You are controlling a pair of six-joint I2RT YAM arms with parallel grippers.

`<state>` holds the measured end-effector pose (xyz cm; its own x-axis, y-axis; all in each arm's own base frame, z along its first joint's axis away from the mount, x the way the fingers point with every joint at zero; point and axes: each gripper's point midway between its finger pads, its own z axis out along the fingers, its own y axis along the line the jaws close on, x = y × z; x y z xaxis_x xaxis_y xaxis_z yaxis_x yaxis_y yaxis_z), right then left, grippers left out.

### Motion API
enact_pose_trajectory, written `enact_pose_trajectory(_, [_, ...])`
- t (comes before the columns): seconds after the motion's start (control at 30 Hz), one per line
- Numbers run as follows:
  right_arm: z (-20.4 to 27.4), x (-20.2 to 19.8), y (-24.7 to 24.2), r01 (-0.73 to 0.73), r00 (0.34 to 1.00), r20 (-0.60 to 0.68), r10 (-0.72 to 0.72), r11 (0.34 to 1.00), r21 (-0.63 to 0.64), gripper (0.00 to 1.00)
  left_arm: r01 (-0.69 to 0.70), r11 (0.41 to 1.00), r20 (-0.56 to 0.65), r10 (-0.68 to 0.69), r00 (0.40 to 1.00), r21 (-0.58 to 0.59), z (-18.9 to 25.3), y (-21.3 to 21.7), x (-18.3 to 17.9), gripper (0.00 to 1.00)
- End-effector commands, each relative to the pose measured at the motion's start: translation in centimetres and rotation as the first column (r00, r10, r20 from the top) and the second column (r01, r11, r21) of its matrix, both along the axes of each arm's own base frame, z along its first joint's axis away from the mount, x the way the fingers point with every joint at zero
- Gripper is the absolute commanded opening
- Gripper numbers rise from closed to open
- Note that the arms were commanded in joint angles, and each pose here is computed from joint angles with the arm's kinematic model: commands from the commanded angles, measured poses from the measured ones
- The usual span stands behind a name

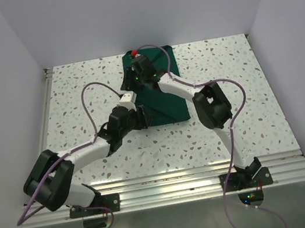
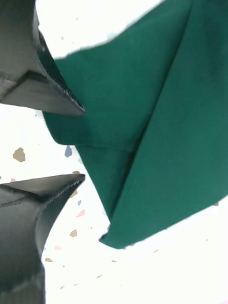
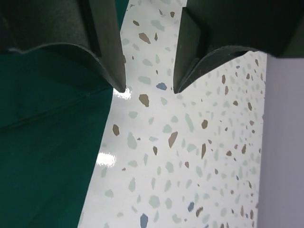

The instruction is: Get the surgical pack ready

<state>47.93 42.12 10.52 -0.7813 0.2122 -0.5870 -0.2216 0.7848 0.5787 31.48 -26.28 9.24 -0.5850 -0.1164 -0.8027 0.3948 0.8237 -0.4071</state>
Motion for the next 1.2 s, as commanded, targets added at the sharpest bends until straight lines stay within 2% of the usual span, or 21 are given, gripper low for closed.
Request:
enact_pose_trajectory(0.0, [10.1, 2.4, -1.9, 0.015, 0.989, 0.143, -0.034, 0.992, 0.129, 0.5, -0.106, 0.994, 0.074, 0.107, 0.991, -0.019, 3.8, 1.9, 1.0, 0.6])
enact_pose_trajectory(0.07, [12.1, 2.9, -4.2, 0.032, 0.984, 0.168, -0.056, 0.99, 0.138, 0.58, -0.139, 0.99, 0.086, 0.141, 0.986, -0.029, 5.2, 2.9, 1.8, 0.67])
enact_pose_trajectory(0.2, [13.2, 2.8, -9.0, 0.079, 0.98, 0.172, -0.096, 0.991, 0.104, 0.7, -0.199, 0.978, 0.061, 0.202, 0.977, -0.059, 6.1, 5.3, 4.3, 0.69])
enact_pose_trajectory(0.27, [11.5, 2.5, -11.8, 0.108, 0.982, 0.154, -0.113, 0.993, 0.04, 0.77, -0.238, 0.97, 0.053, 0.241, 0.969, -0.057, 6.1, 6.3, 6.1, 0.7])
enact_pose_trajectory(0.3, [12.7, 1.9, -12.9, 0.116, 0.978, 0.172, -0.119, 0.993, 0.03, 0.78, -0.245, 0.968, 0.05, 0.248, 0.967, -0.054, 6.1, 6.3, 6.6, 0.7])
enact_pose_trajectory(0.33, [10.9, 1.4, -14.6, 0.131, 0.981, 0.15, -0.127, 0.991, -0.018, 0.8, -0.254, 0.965, 0.06, 0.258, 0.964, -0.058, 6.9, 6.2, 7.7, 0.7])
enact_pose_trajectory(0.37, [10.7, 1.0, -15.7, 0.149, 0.979, 0.149, -0.142, 0.988, -0.04, 0.81, -0.26, 0.965, 0.038, 0.261, 0.965, -0.034, 5.8, 6.1, 8.4, 0.7])
enact_pose_trajectory(0.4, [11.7, 0.3, -16.8, 0.159, 0.975, 0.166, -0.15, 0.986, -0.043, 0.81, -0.266, 0.964, 0.034, 0.267, 0.963, -0.027, 5.6, 5.9, 8.9, 0.7])
enact_pose_trajectory(0.43, [9.6, -0.6, -18.6, 0.176, 0.978, 0.128, -0.165, 0.981, -0.077, 0.81, -0.282, 0.959, 0.03, 0.283, 0.959, -0.016, 5.2, 5.9, 10.0, 0.71])
enact_pose_trajectory(0.53, [8.5, -2.7, -21.8, 0.207, 0.973, 0.12, -0.195, 0.974, -0.096, 0.81, -0.303, 0.953, 0.01, 0.303, 0.953, -0.016, 4.1, 5.7, 12.0, 0.7])
enact_pose_trajectory(0.7, [6.7, -5.5, -24.8, 0.229, 0.971, 0.11, -0.212, 0.958, -0.171, 0.81, -0.325, 0.945, -0.022, 0.326, 0.945, 0.031, 2.2, 5.3, 14.3, 0.67])
enact_pose_trajectory(0.93, [1.8, -8.3, -25.0, 0.178, 0.984, 0.01, -0.18, 0.963, -0.202, 0.79, -0.355, 0.932, -0.057, 0.36, 0.931, 0.076, -0.3, 5.8, 15.6, 0.55])
enact_pose_trajectory(1.07, [0.0, -8.8, -24.5, 0.153, 0.987, -0.021, -0.159, 0.971, -0.183, 0.74, -0.345, 0.935, -0.065, 0.351, 0.934, 0.08, -1.2, 5.6, 16.0, 0.47])
enact_pose_trajectory(1.17, [-1.3, -9.2, -24.1, 0.137, 0.988, -0.051, -0.148, 0.975, -0.172, 0.72, -0.339, 0.937, -0.074, 0.345, 0.936, 0.081, -1.9, 5.4, 16.4, 0.34])
